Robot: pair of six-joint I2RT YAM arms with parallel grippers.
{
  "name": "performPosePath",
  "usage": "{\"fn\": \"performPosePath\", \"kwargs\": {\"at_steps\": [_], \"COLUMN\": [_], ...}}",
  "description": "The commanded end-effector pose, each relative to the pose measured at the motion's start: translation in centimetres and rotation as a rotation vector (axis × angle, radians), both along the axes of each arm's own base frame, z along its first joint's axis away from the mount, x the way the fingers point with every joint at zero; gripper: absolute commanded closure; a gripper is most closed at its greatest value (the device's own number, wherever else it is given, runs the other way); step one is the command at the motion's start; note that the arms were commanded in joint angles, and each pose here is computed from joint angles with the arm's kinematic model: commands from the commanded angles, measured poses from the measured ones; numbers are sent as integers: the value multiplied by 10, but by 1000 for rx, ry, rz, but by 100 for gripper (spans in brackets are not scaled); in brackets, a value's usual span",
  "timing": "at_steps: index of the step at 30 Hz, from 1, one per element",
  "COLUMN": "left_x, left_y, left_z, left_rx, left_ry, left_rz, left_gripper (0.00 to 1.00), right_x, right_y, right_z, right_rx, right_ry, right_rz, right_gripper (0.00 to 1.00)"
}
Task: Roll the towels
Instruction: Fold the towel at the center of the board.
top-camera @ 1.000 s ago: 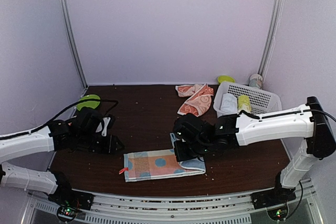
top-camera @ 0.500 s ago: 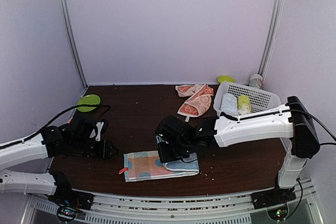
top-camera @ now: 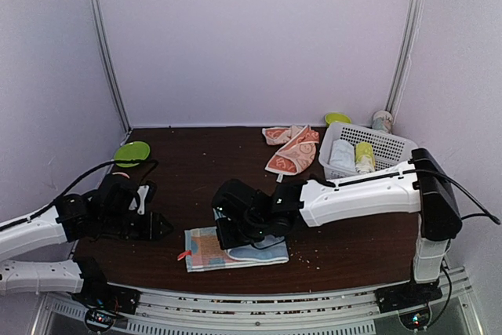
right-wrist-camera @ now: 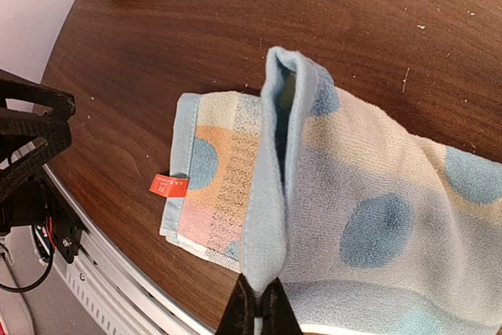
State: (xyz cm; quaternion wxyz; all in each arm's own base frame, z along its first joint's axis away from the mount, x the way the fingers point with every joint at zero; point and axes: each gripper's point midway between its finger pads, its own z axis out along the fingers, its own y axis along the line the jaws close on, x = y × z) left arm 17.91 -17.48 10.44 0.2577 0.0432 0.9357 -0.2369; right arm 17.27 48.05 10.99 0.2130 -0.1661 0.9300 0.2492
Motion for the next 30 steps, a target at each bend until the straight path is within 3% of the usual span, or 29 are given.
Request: {"fn": "performPosePath", "kwargs": {"at_steps": [1, 14, 30], "left_x": [-2, -3, -5], "left_y": [4, 5, 7], "left_z": [-5, -8, -13], "left_rx": [10, 18, 21], "left_ry": [4, 8, 16], "left_rz": [11, 10, 13], "left_gripper": [58, 58, 58], "right_x": [0, -6, -22], "right_y": [12, 32, 62], "right_z": [-3, 9, -14], "right_rx": [13, 36, 26], "right_ry": [10, 4, 70], "right_rz": [-3, 31, 140], "right_gripper": [100, 100, 99]}}
